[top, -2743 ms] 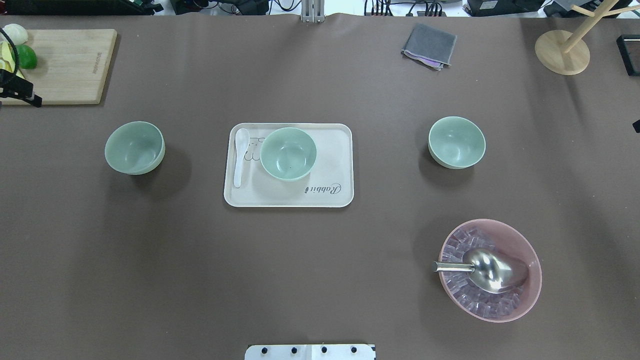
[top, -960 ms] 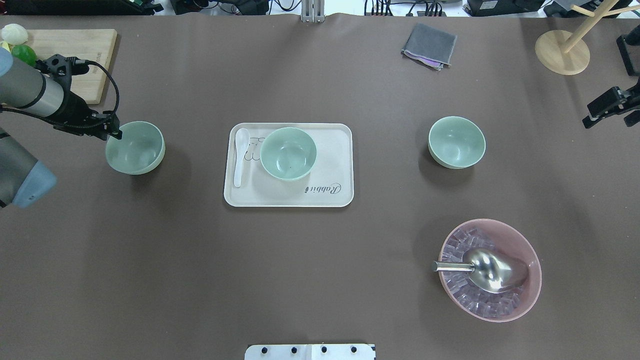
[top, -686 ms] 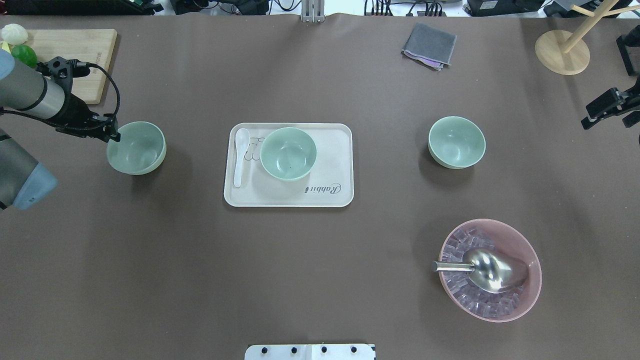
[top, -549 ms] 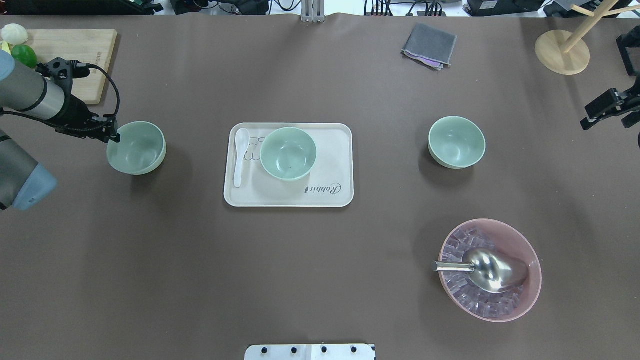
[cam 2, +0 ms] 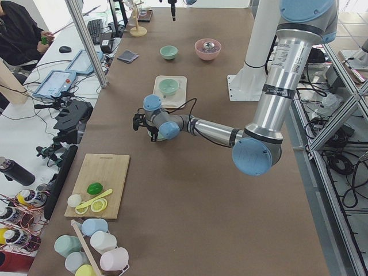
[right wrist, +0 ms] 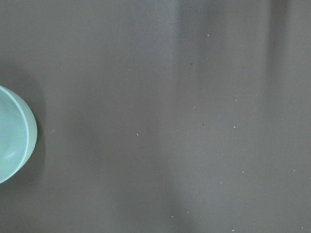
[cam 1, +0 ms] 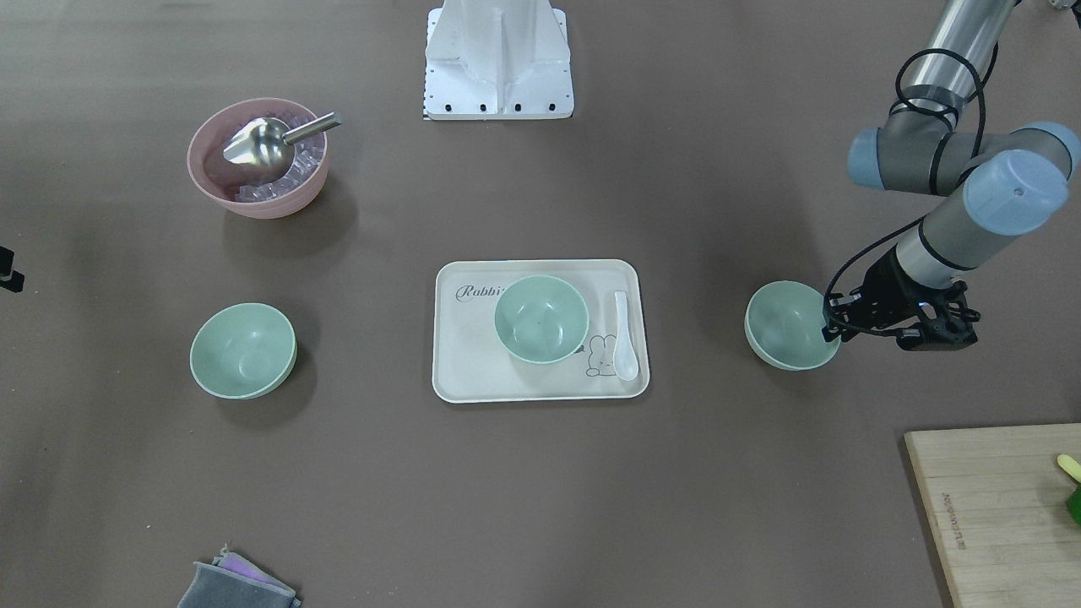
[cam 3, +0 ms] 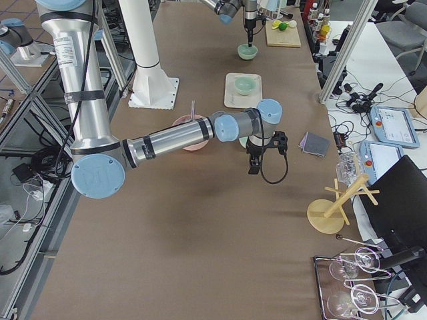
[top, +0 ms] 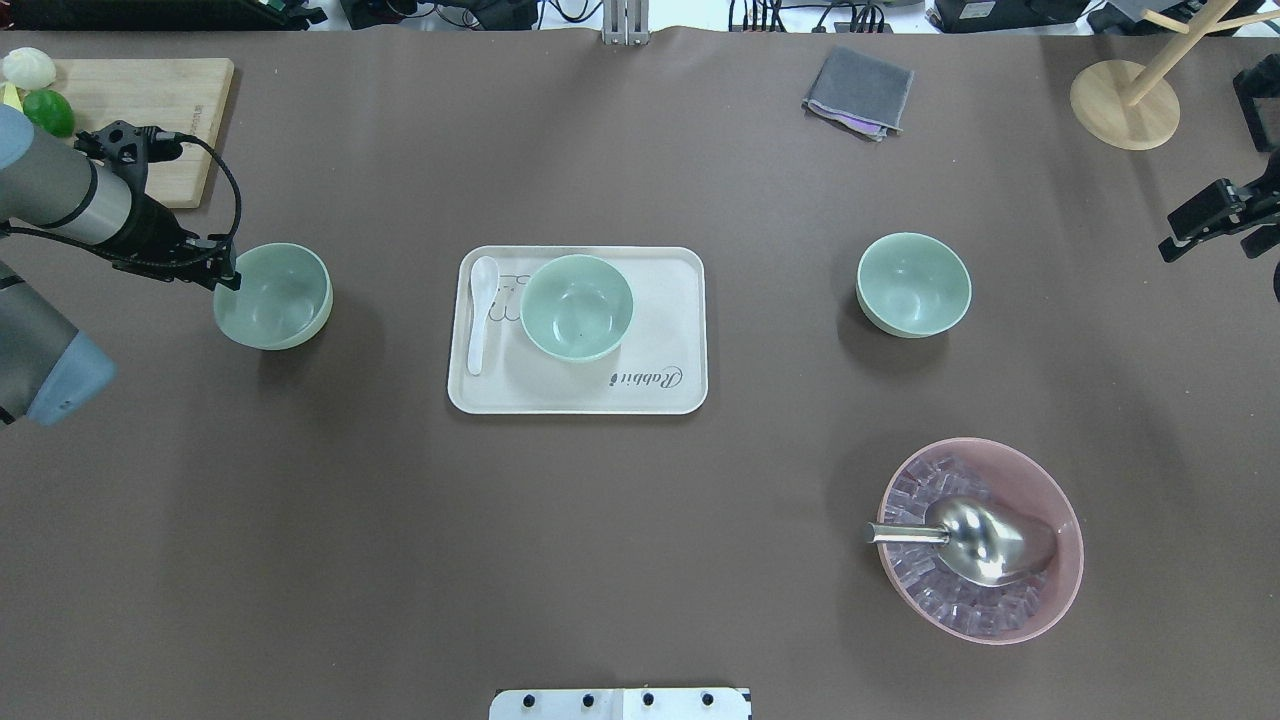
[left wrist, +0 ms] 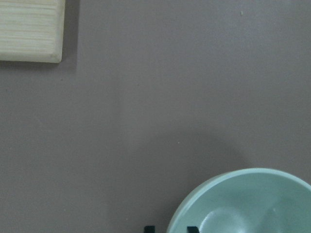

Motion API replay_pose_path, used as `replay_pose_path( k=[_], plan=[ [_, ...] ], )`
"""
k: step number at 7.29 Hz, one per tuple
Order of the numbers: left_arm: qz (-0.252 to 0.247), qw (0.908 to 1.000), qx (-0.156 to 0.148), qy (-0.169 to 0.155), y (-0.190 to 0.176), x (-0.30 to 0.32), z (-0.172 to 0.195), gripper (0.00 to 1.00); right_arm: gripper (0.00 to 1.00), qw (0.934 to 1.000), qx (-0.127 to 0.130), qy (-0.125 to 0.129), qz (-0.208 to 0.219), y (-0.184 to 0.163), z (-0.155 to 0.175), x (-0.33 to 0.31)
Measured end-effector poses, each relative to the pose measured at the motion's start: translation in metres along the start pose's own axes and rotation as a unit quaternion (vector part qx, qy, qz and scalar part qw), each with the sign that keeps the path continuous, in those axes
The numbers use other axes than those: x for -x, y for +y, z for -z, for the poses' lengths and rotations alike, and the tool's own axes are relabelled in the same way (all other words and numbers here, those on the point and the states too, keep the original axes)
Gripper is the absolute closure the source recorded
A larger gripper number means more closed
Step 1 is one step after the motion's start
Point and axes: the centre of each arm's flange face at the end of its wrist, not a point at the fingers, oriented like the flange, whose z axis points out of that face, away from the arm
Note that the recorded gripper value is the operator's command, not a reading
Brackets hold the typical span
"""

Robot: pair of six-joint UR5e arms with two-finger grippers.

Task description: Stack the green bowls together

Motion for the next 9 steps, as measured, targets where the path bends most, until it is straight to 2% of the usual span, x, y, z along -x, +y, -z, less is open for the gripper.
replay_pose_path(
  k=[3, 6, 9],
  plan=[
    [-0.005, 1.0, 0.003, 0.001, 0.006, 0.004, 0.001, 1.0, 0.0, 1.0, 0.0, 0.0, 0.0, 0.0, 0.0, 0.0],
    [-0.004, 0.9991, 0.021, 0.035, 0.006, -0.006, 0.022, 1.0, 0.0, 1.0, -0.002, 0.0, 0.003, -0.003, 0.001, 0.004],
    [0.022, 0.9987, 0.023, 0.04, -0.018, -0.062, 0.047, 1.0, 0.0, 0.9996, -0.014, 0.002, 0.023, -0.025, 0.009, 0.039]
  ],
)
